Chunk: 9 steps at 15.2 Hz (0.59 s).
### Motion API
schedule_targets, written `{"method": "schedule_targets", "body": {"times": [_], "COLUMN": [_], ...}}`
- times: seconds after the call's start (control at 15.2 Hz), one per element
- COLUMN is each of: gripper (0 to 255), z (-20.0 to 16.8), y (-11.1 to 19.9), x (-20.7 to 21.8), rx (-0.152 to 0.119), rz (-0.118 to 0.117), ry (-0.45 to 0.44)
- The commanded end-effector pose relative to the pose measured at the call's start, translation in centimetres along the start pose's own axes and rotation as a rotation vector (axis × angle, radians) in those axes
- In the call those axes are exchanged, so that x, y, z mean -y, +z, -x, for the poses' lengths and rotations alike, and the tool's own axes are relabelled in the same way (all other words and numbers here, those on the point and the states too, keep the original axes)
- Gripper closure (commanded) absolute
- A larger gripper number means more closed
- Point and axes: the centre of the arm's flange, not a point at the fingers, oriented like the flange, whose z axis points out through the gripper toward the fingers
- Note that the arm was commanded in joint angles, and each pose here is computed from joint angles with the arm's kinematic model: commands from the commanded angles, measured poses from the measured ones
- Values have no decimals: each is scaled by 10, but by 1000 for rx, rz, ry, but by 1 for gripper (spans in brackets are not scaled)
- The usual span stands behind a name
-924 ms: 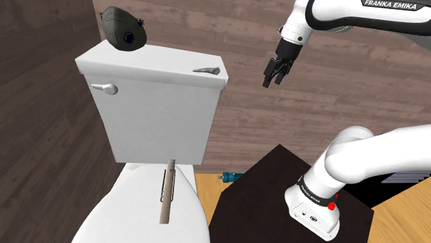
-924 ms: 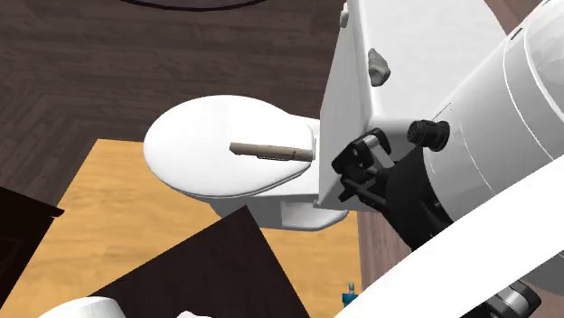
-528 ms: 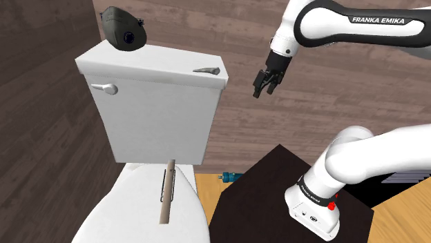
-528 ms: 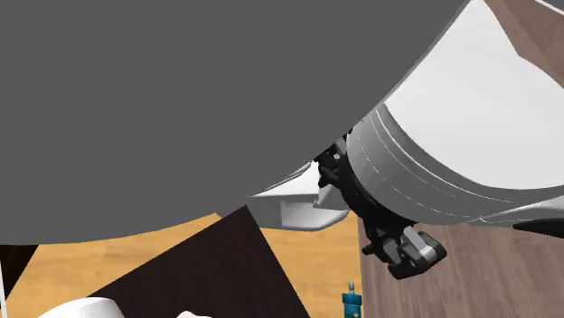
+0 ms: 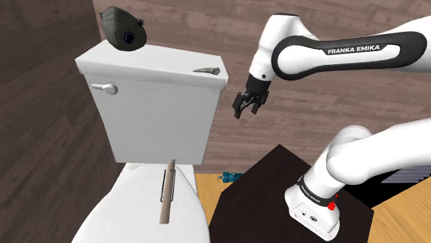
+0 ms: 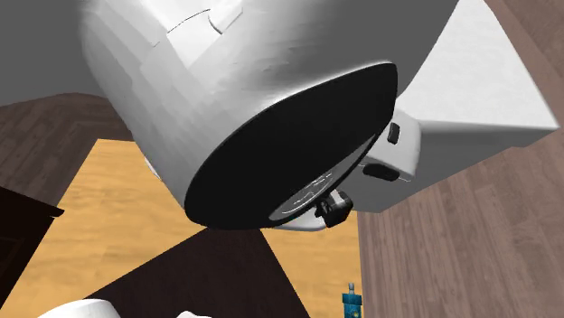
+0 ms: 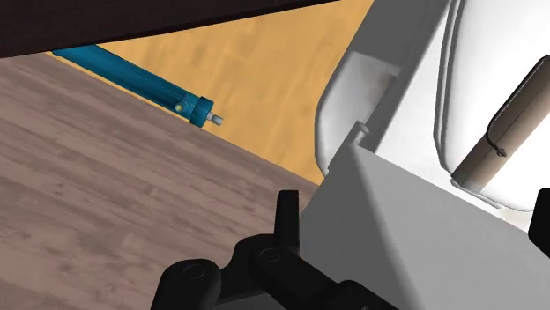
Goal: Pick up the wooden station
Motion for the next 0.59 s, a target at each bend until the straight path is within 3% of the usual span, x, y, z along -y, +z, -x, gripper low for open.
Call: {"method": "schedule_targets", "body": {"times": [0.0,0.53], "gripper": [0,0], "z": [0,-1], "y": [22,100], "x": [21,94], "rx": [0,5], "rz": [4,23], "ry": [25,118]}}
